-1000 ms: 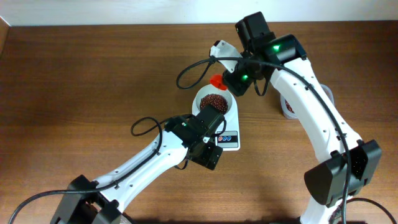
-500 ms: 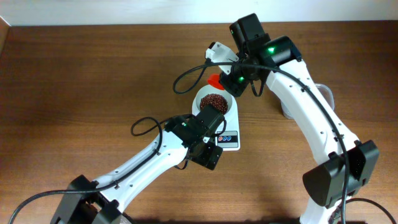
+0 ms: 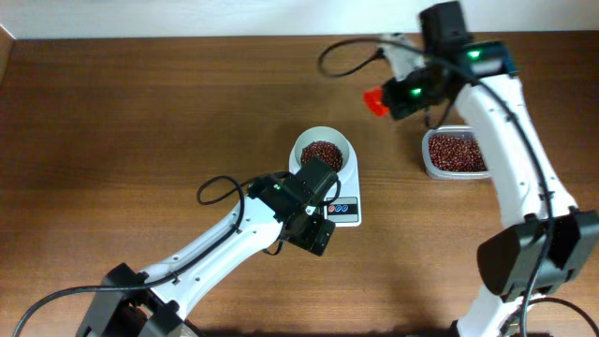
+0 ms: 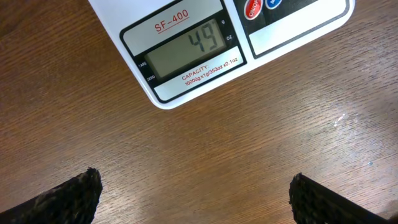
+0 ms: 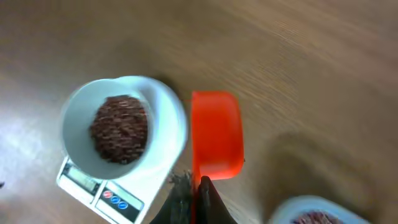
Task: Scoop item into bowl and weigh 50g on scale
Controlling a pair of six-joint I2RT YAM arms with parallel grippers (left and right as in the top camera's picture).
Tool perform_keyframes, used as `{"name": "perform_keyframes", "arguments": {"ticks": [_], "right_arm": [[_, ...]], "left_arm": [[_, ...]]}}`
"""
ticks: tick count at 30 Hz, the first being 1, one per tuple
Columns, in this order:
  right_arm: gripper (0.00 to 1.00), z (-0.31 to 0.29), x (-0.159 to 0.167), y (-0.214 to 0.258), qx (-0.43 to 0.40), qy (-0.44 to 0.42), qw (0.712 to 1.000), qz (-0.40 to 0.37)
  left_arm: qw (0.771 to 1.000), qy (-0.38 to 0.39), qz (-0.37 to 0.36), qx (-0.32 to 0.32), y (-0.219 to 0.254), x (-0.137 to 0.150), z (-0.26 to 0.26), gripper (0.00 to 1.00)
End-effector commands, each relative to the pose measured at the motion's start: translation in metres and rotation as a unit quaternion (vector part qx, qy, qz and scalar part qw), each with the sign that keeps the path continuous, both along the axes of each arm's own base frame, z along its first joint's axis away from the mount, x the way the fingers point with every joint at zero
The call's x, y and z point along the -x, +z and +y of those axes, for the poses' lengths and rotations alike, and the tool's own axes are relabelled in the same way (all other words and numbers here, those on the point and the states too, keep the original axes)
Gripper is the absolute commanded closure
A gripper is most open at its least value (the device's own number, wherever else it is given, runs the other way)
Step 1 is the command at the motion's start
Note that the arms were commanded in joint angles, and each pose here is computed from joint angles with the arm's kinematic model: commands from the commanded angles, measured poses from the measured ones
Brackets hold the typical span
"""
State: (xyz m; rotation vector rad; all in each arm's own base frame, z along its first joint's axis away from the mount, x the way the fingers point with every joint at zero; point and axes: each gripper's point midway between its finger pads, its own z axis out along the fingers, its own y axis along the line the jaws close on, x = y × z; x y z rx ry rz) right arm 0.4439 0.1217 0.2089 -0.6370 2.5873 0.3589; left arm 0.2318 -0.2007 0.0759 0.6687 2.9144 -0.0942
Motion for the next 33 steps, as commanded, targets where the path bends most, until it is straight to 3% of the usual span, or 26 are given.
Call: {"name": "perform_keyframes", "arguments": {"ticks": [1,9,20,33], "right_arm": [[0.96,-0.049,-0.003,0.003,-0.019,-0.089,0.996,0.026],[0.96,-0.160,0.032,-0.021,0.000,-0.256,0.959,0.124],[0.96,-0.161,0.040,-0.088,0.004,-0.258,0.954,0.156],[0.96,-0.161,0.041,-0.099,0.004,-0.259,0.953,0.158]], "left_arm": [[1.000,-0.002,-0.005,-0.002,0.001,0.001,0.001,0.01],[1.000,-0.002,-0.005,-0.002,0.001,0.001,0.001,0.01],[1.000,-0.002,-0.005,-0.002,0.001,0.001,0.001,0.01],[1.000,-0.002,-0.005,-0.002,0.001,0.001,0.001,0.01]]}}
